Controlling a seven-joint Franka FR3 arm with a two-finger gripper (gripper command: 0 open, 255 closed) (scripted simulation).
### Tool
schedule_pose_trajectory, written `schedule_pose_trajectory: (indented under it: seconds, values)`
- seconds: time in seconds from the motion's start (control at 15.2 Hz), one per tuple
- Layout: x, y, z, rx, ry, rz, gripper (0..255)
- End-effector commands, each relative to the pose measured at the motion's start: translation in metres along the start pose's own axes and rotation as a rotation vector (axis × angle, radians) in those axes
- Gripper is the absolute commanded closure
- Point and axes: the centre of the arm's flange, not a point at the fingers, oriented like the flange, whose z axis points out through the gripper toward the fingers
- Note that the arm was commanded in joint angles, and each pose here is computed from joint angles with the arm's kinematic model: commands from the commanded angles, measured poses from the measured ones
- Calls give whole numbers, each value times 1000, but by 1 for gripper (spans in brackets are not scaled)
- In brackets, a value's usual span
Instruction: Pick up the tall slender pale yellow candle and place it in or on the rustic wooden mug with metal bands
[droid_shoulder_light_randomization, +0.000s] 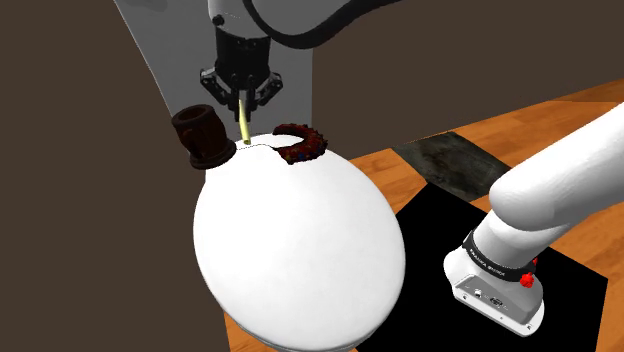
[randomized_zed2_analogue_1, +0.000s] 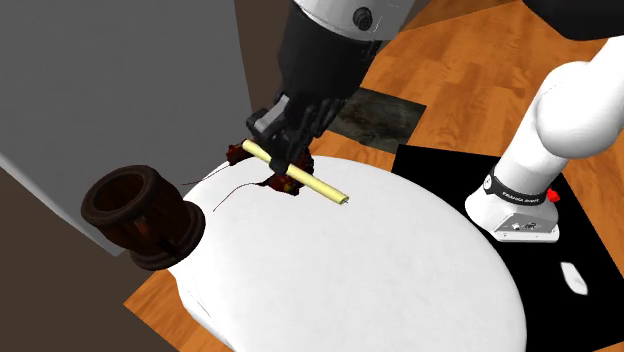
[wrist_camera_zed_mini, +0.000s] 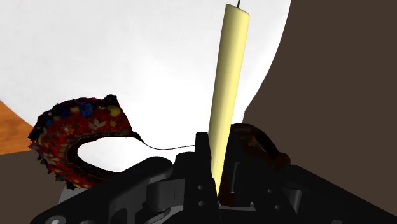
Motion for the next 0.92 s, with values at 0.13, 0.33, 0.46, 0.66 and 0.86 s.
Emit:
schedule_pose_trajectory:
  seconds: [0.13, 0.33, 0.46, 0.66, 0.86]
  values:
    - [47, -23, 16, 2, 0, 0, 255]
    - [81, -40, 27, 2, 0, 0, 255]
    - [104, -51, 35, 2, 0, 0, 255]
    - [138, -67, 46, 2, 0, 0, 255]
    - [172, -83, 58, 2, 0, 0, 255]
